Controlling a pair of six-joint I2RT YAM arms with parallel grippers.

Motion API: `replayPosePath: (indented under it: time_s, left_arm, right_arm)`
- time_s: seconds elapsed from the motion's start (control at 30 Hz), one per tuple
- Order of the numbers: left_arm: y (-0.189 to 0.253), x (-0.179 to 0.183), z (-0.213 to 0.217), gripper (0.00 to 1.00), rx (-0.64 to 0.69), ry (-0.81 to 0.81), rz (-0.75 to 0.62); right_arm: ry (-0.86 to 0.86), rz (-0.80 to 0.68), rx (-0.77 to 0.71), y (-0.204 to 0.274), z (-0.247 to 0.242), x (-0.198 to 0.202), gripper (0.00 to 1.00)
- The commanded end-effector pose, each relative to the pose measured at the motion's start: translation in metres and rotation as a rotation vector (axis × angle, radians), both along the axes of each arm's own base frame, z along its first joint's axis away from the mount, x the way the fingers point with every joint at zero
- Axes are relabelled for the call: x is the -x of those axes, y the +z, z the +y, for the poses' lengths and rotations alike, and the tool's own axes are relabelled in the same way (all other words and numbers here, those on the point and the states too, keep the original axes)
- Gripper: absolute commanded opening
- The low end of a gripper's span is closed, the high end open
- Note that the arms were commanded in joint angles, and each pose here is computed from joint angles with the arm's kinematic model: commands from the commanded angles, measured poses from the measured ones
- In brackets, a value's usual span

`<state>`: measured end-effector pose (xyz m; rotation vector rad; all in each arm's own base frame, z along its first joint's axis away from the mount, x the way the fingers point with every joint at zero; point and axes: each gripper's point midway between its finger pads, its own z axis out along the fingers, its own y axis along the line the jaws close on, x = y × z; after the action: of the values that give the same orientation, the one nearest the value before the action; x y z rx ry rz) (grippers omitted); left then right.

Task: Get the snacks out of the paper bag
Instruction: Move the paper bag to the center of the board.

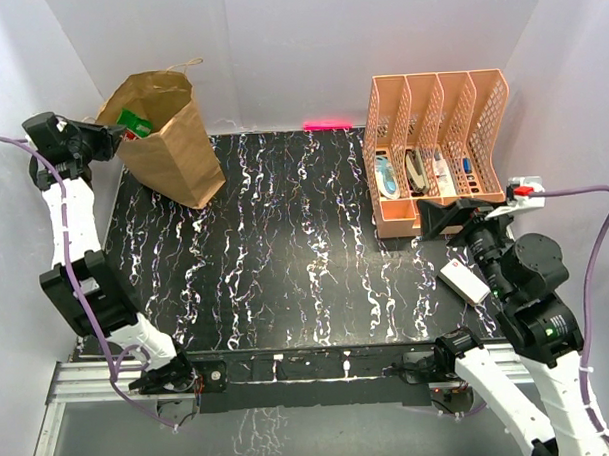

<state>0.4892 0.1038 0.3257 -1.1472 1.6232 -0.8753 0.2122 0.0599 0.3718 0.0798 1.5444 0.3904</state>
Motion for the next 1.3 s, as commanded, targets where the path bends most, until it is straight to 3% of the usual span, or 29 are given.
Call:
replayPosePath:
  time_s: [0.0,0.17,0.47,0.7,0.83,0.97,1.27]
  left_arm:
    - [0.048,0.029,-0.031,0.00,-0.049,-0.114,-0.120]
    - [0.062,0.050,-0.048,0.00,-0.060,-0.176,-0.147]
    - [0.046,0.093,-0.107,0.00,-0.146,-0.305,-0.099]
    - [0.037,0.126,-0.189,0.00,-0.255,-0.583,-0.099]
    - [0.033,0.154,-0.218,0.00,-0.342,-0.684,-0.121]
    - [0.027,0.183,-0.242,0.00,-0.343,-0.784,-0.152]
    - [0.024,0.261,-0.258,0.00,-0.444,-0.895,-0.221]
  right_arm:
    - [0.036,-0.037,-0.037,0.015,0.010,-0.008,0.98]
    - [0.098,-0.006,-0.055,0.009,0.025,-0.016,0.98]
    - [0.196,0.072,-0.077,-0.003,0.052,-0.035,0.98]
    - [0.206,0.112,-0.092,-0.010,0.057,-0.041,0.98]
    - [0.217,0.126,-0.112,-0.011,0.061,-0.044,0.98]
    - [0.262,0.147,-0.124,-0.012,0.072,-0.049,0.98]
    - [0.493,0.248,-0.197,-0.029,0.123,-0.066,0.99]
